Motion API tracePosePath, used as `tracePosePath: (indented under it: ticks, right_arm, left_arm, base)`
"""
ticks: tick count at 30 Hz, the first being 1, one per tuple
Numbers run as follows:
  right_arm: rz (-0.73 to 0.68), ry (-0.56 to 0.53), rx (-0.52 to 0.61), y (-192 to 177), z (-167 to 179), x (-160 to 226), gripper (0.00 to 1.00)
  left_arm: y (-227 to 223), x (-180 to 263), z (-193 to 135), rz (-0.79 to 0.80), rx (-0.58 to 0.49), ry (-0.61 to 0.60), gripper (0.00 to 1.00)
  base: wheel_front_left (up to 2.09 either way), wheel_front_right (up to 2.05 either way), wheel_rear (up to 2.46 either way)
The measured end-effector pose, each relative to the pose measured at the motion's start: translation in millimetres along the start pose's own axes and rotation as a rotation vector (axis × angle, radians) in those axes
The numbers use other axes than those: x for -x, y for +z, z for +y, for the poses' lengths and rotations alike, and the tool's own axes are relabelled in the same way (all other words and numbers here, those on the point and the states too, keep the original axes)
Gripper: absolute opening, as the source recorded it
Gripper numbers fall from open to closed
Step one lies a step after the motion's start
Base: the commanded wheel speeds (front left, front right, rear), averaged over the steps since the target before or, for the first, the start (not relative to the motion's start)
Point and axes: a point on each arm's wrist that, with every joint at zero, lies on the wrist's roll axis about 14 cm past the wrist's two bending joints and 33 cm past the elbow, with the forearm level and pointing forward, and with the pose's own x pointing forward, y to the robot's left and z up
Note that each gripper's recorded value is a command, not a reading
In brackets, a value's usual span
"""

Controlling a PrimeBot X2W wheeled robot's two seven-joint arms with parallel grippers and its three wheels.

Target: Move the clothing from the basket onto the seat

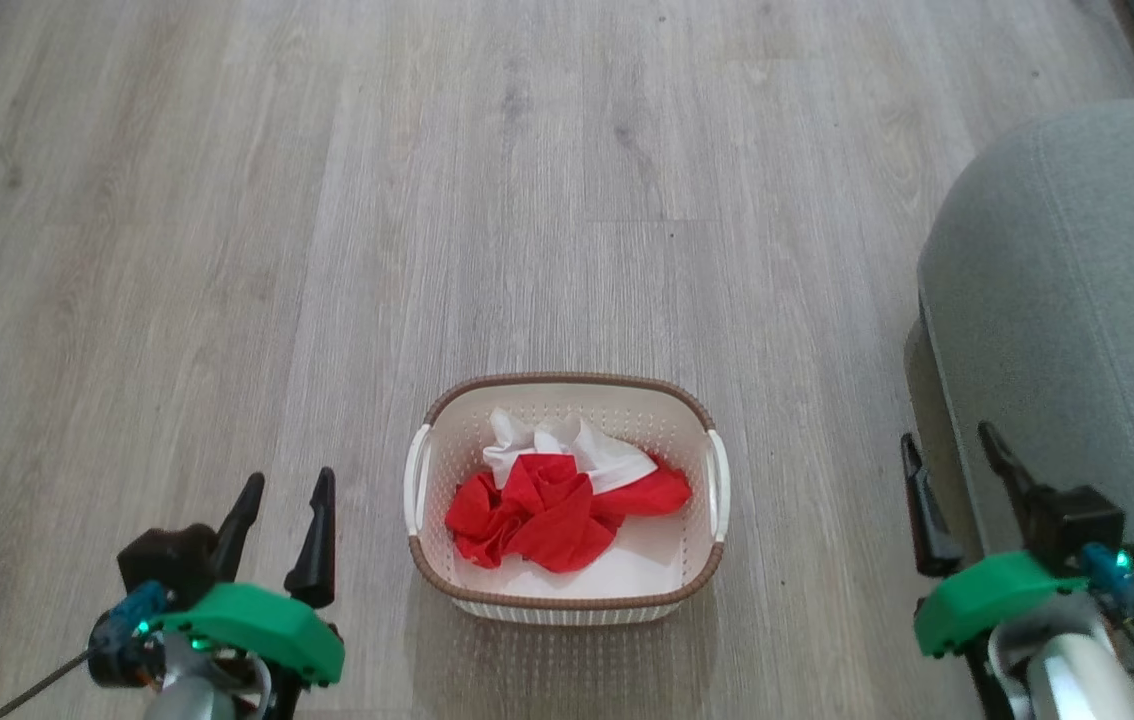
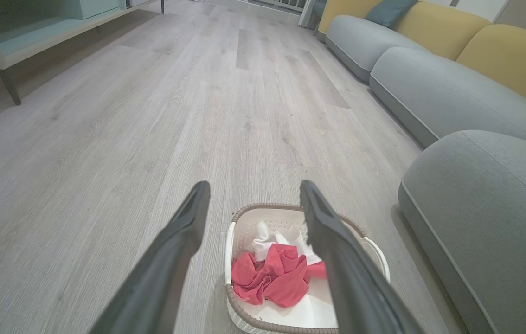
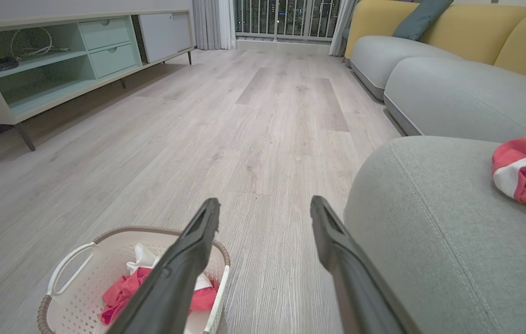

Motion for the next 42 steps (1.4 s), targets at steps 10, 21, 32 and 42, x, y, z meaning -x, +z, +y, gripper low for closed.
tracePosePath:
  ticks: [10,21,32,42]
  right_arm:
    - [0.024,-0.008,0.005,-7.5,1.6,8.8,1.00]
    - [0.013,-0.012,0.016,-3.8,1.0,10.8,1.00]
    - [0.010,-0.027,0.012,-3.0,-3.0,12.7,1.00]
    - [0.003,-0.029,0.013,-0.6,-3.6,13.6,1.00]
  left_arm:
    - [-2.2,2.3,-6.0,0.005,0.004,-0.015,1.00]
    - [0.0,2.6,-10.4,-0.003,0.005,-0.026,1.00]
    - [-2.0,2.7,-11.8,0.003,0.006,-0.030,1.00]
    - [-1.1,4.1,-12.7,0.000,0.007,-0.031,1.00]
  base:
    - [0.00,0.00,0.00]
    - [0.00,0.00,0.00]
    - [0.00,0.00,0.00]
    - [0.00,0.00,0.00]
